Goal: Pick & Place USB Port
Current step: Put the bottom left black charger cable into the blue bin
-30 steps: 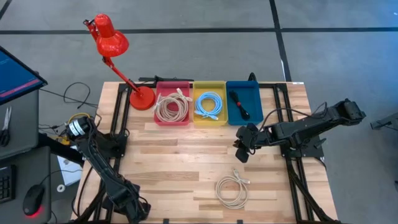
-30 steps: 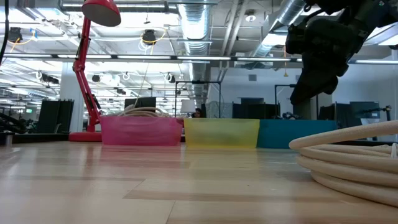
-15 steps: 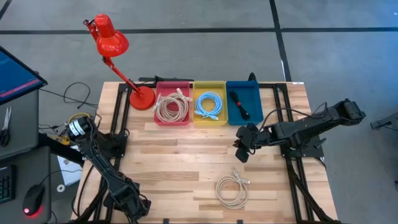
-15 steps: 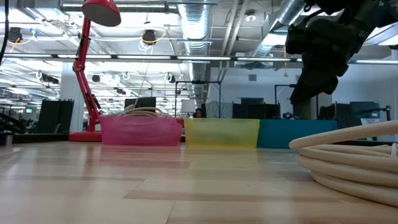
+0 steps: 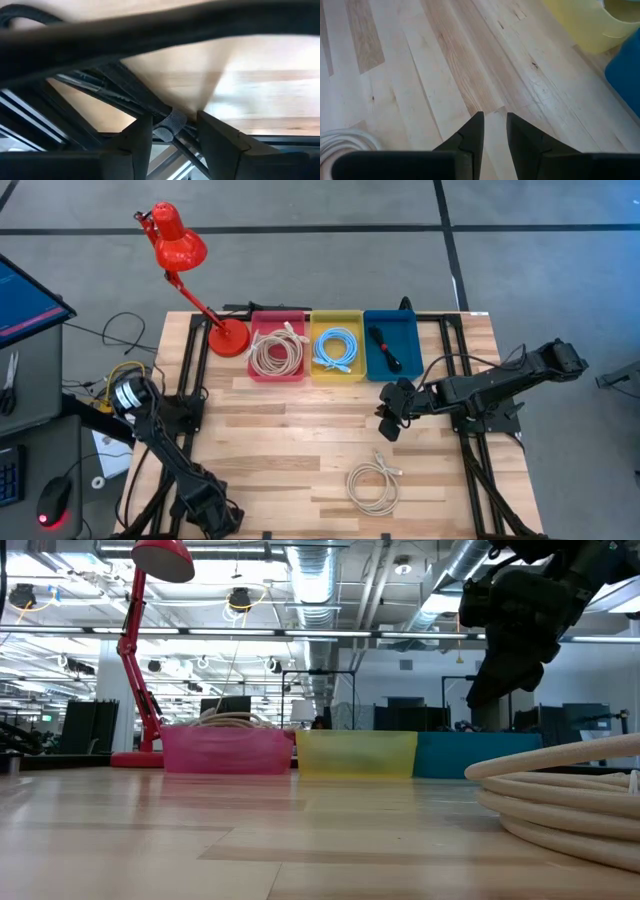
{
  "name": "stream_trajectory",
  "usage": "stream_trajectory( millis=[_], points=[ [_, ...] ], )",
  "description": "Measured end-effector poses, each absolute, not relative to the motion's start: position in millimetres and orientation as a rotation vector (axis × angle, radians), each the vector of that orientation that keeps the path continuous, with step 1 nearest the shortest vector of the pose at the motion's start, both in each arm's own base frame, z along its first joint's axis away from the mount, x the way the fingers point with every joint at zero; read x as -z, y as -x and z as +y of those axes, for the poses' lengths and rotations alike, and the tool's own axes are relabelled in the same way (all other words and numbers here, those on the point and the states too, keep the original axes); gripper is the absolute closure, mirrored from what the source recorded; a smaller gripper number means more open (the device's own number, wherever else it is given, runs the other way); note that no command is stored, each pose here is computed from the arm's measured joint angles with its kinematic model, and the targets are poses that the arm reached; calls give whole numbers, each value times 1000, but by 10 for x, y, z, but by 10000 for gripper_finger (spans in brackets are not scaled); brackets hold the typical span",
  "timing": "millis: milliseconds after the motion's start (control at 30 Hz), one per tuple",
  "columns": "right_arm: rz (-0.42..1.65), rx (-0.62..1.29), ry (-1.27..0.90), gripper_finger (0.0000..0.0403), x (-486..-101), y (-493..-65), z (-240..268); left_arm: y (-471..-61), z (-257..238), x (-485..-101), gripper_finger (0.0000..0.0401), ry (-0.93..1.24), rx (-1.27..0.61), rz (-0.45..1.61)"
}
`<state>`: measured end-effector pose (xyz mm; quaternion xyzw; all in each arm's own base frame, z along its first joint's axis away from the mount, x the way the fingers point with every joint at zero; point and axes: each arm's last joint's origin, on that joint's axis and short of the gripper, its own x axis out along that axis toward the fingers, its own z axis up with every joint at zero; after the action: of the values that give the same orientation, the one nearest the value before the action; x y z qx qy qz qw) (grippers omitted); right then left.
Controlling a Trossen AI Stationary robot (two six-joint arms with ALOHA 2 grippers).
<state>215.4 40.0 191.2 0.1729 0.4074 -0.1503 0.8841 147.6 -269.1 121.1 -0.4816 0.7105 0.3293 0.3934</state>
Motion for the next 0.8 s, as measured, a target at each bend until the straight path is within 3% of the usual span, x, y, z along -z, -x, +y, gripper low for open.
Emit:
stream_trajectory(
  millis=[133,333,667,800],
  points=[
    [847,313,-360,327,-1912,-2155,399,-1463,-2713,-1186,279,1206,-815,1809],
    [845,326,-366,327,-1912,-2160,371,-1460,-2715,-1194,374,1177,-763,1812],
    [851,335,-343,327,-1909,-2165,317,-1389,-2528,-1534,393,1138,-727,1773],
    [865,338,-314,327,-1903,-2159,281,-1403,-2351,-1764,394,1143,-695,1633]
  ],
)
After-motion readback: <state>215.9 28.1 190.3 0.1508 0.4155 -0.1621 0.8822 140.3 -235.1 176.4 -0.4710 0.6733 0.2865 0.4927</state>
